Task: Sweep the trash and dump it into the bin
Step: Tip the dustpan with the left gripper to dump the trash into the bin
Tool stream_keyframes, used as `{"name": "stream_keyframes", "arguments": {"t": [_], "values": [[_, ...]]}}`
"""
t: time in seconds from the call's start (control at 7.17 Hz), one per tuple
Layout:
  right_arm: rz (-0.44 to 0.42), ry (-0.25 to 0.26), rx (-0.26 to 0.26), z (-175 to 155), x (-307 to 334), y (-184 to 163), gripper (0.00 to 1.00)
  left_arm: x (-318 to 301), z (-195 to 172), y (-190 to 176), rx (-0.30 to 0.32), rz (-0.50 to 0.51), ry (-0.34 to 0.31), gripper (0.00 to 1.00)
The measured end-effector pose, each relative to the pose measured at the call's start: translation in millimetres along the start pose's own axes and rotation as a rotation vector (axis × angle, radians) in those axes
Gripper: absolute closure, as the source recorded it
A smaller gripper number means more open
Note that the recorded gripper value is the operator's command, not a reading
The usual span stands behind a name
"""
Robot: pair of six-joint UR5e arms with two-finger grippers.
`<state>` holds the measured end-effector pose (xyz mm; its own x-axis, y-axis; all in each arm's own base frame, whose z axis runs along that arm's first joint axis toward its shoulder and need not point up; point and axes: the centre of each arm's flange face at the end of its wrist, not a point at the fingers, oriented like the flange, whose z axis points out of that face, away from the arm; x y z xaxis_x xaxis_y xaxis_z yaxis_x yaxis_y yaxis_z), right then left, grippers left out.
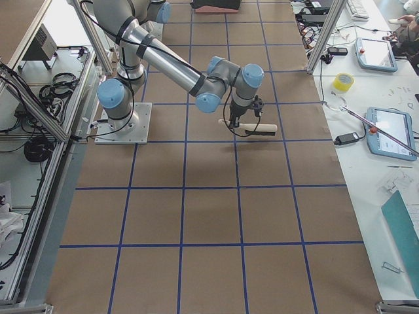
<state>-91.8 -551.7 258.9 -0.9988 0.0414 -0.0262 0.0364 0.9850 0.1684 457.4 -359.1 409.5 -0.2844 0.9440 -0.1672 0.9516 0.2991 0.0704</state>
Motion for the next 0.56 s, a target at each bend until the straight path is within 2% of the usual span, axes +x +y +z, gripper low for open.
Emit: {"name": "stream_keyframes", "arguments": {"t": [0.28,0.42,0.56], "values": [[-0.005,-0.003,-0.023,11.8,-0.8,5.2,1.00,-21.9,-3.5,31.1,-0.177,0.096,0.012,1.00],[-0.004,-0.006,-0.031,16.4,-1.5,7.2,0.96,-37.6,-7.7,23.7,-0.293,0.166,0.037,1.00],[-0.003,-0.008,-0.035,19.0,-1.9,7.9,0.69,-55.7,-12.2,1.3,-0.404,0.230,0.084,1.00]]}}
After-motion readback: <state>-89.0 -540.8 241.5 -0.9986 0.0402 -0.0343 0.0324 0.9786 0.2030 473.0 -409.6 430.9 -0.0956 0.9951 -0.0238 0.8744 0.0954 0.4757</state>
